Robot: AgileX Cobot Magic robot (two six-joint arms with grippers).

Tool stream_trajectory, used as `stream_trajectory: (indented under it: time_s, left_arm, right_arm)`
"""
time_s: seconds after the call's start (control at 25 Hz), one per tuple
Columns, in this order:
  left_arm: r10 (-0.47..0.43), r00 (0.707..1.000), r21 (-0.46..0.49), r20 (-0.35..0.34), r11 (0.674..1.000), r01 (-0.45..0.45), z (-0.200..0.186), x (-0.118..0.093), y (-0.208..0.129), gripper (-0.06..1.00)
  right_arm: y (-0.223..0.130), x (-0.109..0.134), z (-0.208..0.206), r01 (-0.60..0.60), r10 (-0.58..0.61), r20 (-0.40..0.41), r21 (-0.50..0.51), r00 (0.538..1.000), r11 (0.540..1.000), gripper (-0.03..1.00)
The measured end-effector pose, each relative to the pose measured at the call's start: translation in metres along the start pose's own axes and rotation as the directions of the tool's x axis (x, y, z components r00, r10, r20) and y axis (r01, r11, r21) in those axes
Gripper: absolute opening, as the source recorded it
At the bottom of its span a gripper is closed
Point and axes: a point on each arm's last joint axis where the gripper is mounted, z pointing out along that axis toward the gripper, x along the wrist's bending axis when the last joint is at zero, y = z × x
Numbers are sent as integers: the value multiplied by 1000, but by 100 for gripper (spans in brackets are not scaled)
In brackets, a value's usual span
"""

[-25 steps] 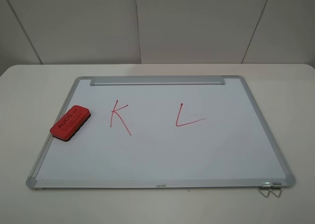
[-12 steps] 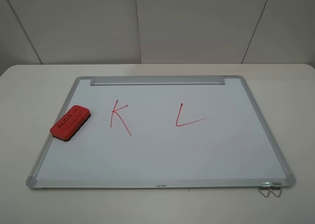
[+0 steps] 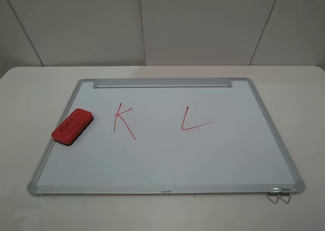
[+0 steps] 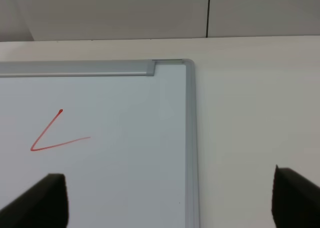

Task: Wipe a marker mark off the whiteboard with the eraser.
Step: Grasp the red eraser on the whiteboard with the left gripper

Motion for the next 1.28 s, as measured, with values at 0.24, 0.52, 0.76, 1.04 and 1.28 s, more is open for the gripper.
stream_trajectory:
  time_s: [0.24,0.52,0.76,1.04,1.28]
  left_arm:
    - [134,989,196,56,970,-142,77,-26,43,76]
    - [257,956,309,142,906,-289,149,-75,61,77]
    - [324,928,264,184,893,-365,173,-86,62,77]
    - [410,877,255,250,846,-468,189,-92,55,77]
    - [366,889,255,276,864,-435,201,-98,51,77]
  right_arm:
    - [0,0,0,0,0,0,0,1000,1000,72]
    - [0,0,0,0,0,0,0,1000,1000,72]
    - [0,0,0,0,0,0,0,1000,1000,72]
    - [0,0,0,0,0,0,0,1000,1000,72]
    - [0,0,0,0,0,0,0,1000,1000,72]
